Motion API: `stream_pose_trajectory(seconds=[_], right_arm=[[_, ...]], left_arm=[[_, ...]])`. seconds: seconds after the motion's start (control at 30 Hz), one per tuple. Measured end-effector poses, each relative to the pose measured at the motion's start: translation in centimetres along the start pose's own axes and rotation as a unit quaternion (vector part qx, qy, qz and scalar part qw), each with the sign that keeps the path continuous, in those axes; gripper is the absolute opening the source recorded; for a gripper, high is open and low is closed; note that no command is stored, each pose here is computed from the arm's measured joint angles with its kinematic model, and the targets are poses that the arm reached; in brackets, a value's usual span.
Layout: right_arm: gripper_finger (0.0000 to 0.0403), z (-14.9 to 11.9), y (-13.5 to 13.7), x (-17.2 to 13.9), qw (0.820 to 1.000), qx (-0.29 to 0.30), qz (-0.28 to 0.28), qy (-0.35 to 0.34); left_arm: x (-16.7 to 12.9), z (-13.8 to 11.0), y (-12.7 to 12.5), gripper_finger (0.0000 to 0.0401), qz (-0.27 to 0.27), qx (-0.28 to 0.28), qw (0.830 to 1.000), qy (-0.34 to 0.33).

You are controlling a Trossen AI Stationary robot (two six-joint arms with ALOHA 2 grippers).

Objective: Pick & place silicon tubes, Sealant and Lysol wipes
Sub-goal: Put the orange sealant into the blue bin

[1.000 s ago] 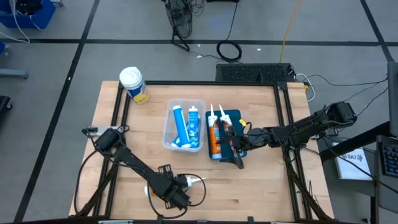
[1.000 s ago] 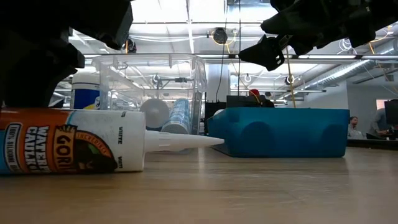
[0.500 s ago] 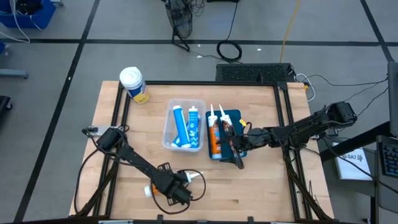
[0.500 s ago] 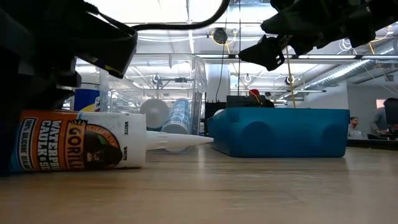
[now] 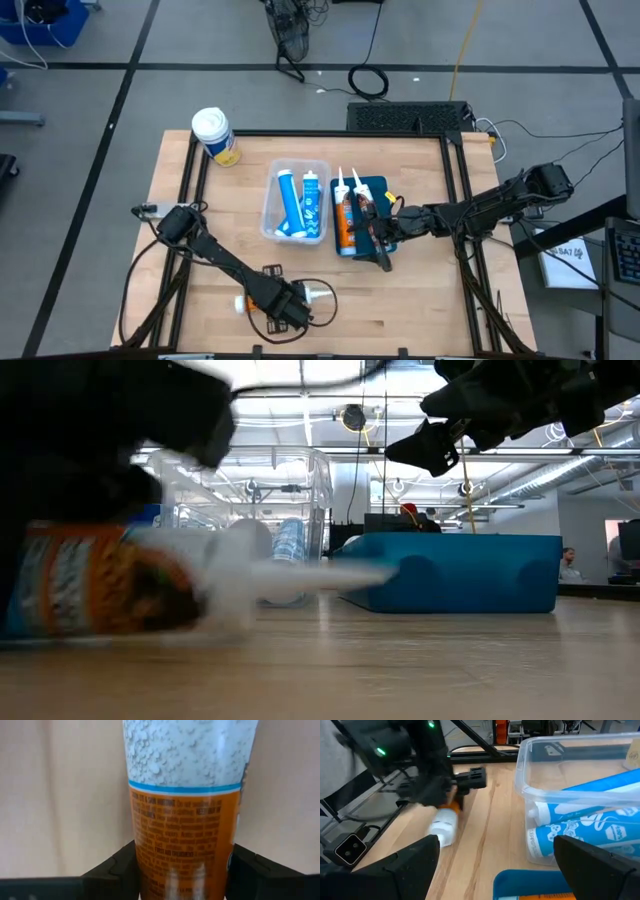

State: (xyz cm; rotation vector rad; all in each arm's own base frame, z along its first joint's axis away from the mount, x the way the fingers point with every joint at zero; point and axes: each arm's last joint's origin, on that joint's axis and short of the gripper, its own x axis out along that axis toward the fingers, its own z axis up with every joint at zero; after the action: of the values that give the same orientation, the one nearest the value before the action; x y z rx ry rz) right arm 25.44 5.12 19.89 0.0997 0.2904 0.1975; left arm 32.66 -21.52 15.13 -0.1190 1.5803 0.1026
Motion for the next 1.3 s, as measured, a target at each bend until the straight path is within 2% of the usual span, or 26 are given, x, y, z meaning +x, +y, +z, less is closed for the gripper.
stream_pose_trajectory(seconds=[0.13,0.27,0.43,0.57,0.7,0.83,0.93,1.03,1.13,1.2,1.3], right_arm=[[0.0366,-0.1,0.0,-0.1,1.0,0.012,0.0,0.007],[0.0366,0.0,0.0,-0.6,1.0,0.022,-0.001,0.016],[0.0366,0.5,0.1,-1.4,1.0,0.023,-0.001,0.018],[0.0366,0.7,0.1,-2.0,0.999,0.023,-0.003,0.024],[0.0366,0.5,0.0,-2.2,0.999,0.02,-0.031,0.035],[0.0366,0.3,-0.2,-2.3,0.997,0.008,-0.065,0.047],[0.0366,0.3,-0.3,-2.3,0.996,0.004,-0.072,0.044],[0.0366,0.4,-0.3,-2.3,0.997,0.002,-0.07,0.042],[0.0366,0.4,-0.3,-2.3,0.997,0.0,-0.07,0.04],[0.0366,0.4,-0.3,-2.3,0.997,0.0,-0.07,0.039],[0.0366,0.7,0.0,-2.2,0.998,-0.001,-0.063,0.023]], left_arm=[[-4.3,0.3,0.0,0.0208,-0.029,0.025,0.997,-0.068],[-7.8,-0.2,0.0,0.0208,-0.014,0.053,0.988,-0.143],[-13.0,-2.3,0.4,0.0208,0.008,0.095,0.962,-0.255],[-15.7,-4.5,1.0,0.0208,0.048,0.118,0.944,-0.305],[-18.0,-6.7,3.3,0.0208,0.108,0.064,0.938,-0.324],[-18.0,-7.2,5.6,0.0208,0.178,-0.002,0.938,-0.297],[-18.2,-6.0,5.7,0.0207,0.152,0.006,0.935,-0.32],[-17.5,-3.9,4.6,0.0207,0.068,0.095,0.929,-0.35],[-16.4,-2.1,3.9,0.0207,-0.006,0.193,0.905,-0.38],[-15.9,-1.3,4.2,0.0207,-0.021,0.22,0.889,-0.402],[-14.4,-0.1,5.8,0.0207,-0.012,0.224,0.886,-0.406]])
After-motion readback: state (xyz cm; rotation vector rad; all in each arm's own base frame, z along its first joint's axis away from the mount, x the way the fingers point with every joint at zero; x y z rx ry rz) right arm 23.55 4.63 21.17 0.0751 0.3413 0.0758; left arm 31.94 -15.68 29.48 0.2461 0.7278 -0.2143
